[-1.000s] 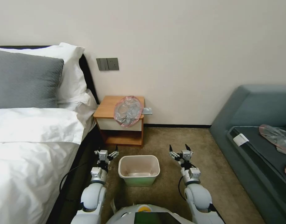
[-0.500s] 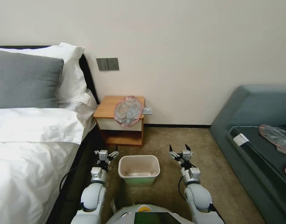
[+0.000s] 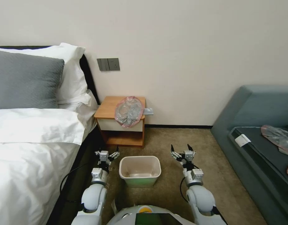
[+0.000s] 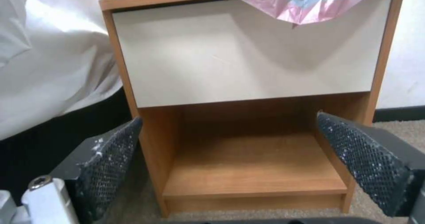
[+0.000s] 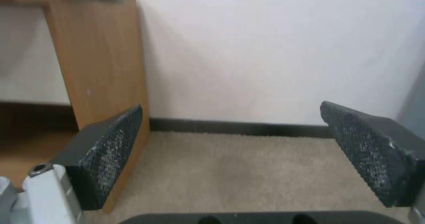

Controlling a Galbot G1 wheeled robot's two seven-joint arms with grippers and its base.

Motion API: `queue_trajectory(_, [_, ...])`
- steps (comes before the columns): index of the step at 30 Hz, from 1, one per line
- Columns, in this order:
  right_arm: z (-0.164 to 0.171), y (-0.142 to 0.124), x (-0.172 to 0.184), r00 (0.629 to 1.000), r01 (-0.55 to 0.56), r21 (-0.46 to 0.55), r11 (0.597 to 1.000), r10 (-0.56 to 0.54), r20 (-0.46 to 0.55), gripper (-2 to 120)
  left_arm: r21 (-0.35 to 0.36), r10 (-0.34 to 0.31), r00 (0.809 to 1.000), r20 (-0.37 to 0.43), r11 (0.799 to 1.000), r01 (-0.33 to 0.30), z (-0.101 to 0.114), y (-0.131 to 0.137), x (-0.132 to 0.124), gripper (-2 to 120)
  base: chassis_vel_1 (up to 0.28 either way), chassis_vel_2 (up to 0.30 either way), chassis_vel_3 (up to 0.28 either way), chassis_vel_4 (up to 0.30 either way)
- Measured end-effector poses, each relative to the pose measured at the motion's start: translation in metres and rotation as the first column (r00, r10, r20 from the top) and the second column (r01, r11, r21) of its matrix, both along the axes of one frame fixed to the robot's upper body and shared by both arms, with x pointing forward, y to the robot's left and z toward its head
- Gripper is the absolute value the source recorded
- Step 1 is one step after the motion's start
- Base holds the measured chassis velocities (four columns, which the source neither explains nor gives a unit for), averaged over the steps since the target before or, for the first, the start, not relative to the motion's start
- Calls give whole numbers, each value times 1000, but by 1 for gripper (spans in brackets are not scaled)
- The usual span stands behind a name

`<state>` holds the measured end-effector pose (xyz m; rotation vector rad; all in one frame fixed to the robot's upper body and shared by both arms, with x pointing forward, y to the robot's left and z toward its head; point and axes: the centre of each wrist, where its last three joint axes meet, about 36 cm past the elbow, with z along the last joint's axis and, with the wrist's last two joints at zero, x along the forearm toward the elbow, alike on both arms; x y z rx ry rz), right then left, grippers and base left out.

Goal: Pick up the garbage bag from the table and place it over the trash can.

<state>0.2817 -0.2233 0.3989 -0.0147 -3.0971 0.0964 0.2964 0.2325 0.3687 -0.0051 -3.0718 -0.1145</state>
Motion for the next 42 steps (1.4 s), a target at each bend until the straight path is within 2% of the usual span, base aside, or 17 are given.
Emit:
queue_trajectory(2, [11,2,-5,1000,7,3,1000,-7,10,100,-1,11,1000,14,1000,-11,8,3,-2,100,0,0,0,0])
queue_trajectory(4, [34,6,-16,999,22,9,1000,-22,30,100,-7,44,998,47,999,-44,30,10,-10,100,0,0,0,0])
queue_trajectory(5, [34,6,-16,999,22,9,1000,-22,30,100,-7,44,998,47,999,-44,30,10,-10,100,0,0,0,0])
queue_trajectory(8, [65,10,-32,997,45,17,999,-46,55,100,-16,85,991,100,996,-84,64,20,-23,100,0,0,0,0])
queue_trajectory(9, [65,10,-32,997,45,17,999,-46,55,100,-16,85,991,100,996,-84,64,20,-23,100,0,0,0,0])
queue_trajectory(12, [95,12,-47,994,70,26,997,-72,80,100,-27,113,983,146,993,-111,96,25,-36,100,0,0,0,0])
queue_trajectory(13, [95,12,-47,994,70,26,997,-72,80,100,-27,113,983,146,993,-111,96,25,-36,100,0,0,0,0])
queue_trajectory(17, [114,15,-54,995,56,75,996,-62,73,100,-41,140,968,207,990,-134,138,27,-54,100,0,0,0,0])
queue_trajectory(19, [114,16,-54,996,46,85,995,-52,70,100,-46,146,964,222,989,-140,150,28,-60,100,0,0,0,0])
queue_trajectory(24, [114,17,-53,998,26,98,995,-32,61,100,-42,105,974,199,994,-98,151,28,-70,100,0,0,0,0])
queue_trajectory(30, [115,17,-50,998,6,150,989,-15,65,100,-49,98,977,190,995,-90,149,27,-71,100,0,0,0,0])
queue_trajectory(32, [119,16,-44,996,-29,247,969,8,86,100,-50,96,978,185,995,-89,148,27,-71,100,0,0,0,0])
queue_trajectory(34, [129,12,-31,992,-88,380,921,47,115,100,-54,93,979,182,995,-85,148,27,-71,100,0,0,0,0])
queue_trajectory(35, [129,12,-31,992,-88,380,921,47,115,100,-54,93,979,182,995,-85,148,27,-71,100,0,0,0,0])
queue_trajectory(39, [137,1,4,983,-178,587,790,117,140,100,-71,80,981,179,995,-69,148,28,-71,100,0,0,0,0])
queue_trajectory(40, [137,1,4,983,-178,587,790,117,140,100,-71,80,981,179,995,-69,148,28,-71,100,0,0,0,0])
queue_trajectory(42, [138,-5,23,982,-188,665,723,136,129,100,-79,70,981,180,995,-56,148,30,-70,100,0,0,0,0])
